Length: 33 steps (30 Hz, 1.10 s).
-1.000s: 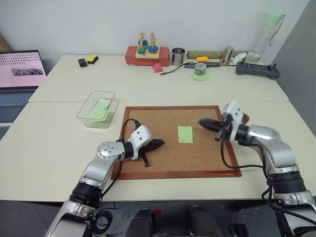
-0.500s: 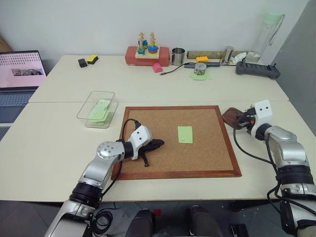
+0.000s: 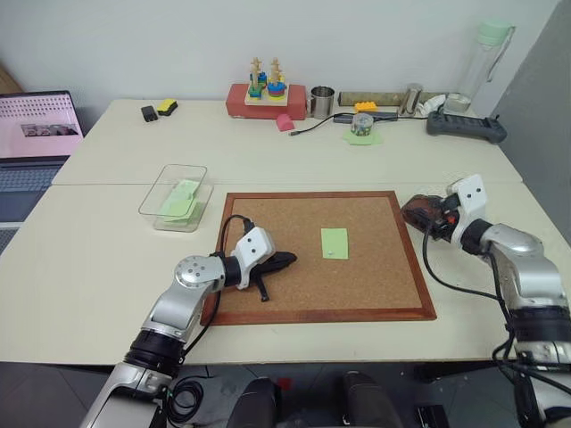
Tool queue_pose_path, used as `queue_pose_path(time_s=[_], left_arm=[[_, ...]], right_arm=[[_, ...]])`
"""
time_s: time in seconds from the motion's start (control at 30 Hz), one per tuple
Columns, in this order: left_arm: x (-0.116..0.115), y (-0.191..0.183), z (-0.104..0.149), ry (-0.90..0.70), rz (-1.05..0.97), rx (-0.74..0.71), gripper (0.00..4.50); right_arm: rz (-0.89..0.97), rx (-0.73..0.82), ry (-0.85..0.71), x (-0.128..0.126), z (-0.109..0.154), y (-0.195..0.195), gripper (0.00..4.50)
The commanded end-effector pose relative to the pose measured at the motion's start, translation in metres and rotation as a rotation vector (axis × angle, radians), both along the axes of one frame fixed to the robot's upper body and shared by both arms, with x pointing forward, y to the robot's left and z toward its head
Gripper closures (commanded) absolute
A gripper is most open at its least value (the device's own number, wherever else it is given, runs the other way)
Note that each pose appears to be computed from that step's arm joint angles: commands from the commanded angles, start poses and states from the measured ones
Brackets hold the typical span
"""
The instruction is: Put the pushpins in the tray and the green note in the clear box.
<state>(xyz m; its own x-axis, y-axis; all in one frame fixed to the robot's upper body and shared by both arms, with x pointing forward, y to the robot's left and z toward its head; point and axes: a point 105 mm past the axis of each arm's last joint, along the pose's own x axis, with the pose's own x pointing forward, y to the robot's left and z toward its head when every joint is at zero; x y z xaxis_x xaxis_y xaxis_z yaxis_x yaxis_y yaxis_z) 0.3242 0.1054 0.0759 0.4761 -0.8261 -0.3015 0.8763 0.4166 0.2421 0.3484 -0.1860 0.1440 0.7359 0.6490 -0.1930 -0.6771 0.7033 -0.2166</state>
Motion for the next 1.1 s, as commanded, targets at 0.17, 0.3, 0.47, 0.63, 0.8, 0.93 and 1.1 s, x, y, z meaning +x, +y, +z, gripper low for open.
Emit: queue_pose_path(time_s=[0.17,0.3,0.47,0.63,0.8,0.93,1.1], left_arm=[[-0.003,0.010,-0.020,0.065,0.024,0.062,4.50],[-0.003,0.011,-0.020,0.064,0.026,0.063,4.50],[-0.004,0.010,-0.020,0.063,0.027,0.063,4.50],[-0.004,0.010,-0.020,0.063,0.028,0.063,4.50],[-0.004,0.011,-0.020,0.063,0.029,0.063,4.50],[-0.004,0.011,-0.020,0.064,0.029,0.064,4.50],[-0.004,0.012,-0.020,0.064,0.031,0.066,4.50]], right_arm=[[0.309,-0.067,-0.007,-0.031,-0.012,0.070,1.57],[0.352,-0.072,-0.001,-0.029,-0.022,0.088,1.57],[0.370,-0.053,0.009,-0.021,-0.030,0.100,1.57],[0.382,-0.052,0.013,-0.017,-0.035,0.105,1.57],[0.395,-0.067,0.009,-0.016,-0.042,0.109,2.61],[0.398,-0.068,0.009,-0.014,-0.044,0.111,3.35],[0.408,-0.081,0.010,-0.015,-0.048,0.112,4.40]])
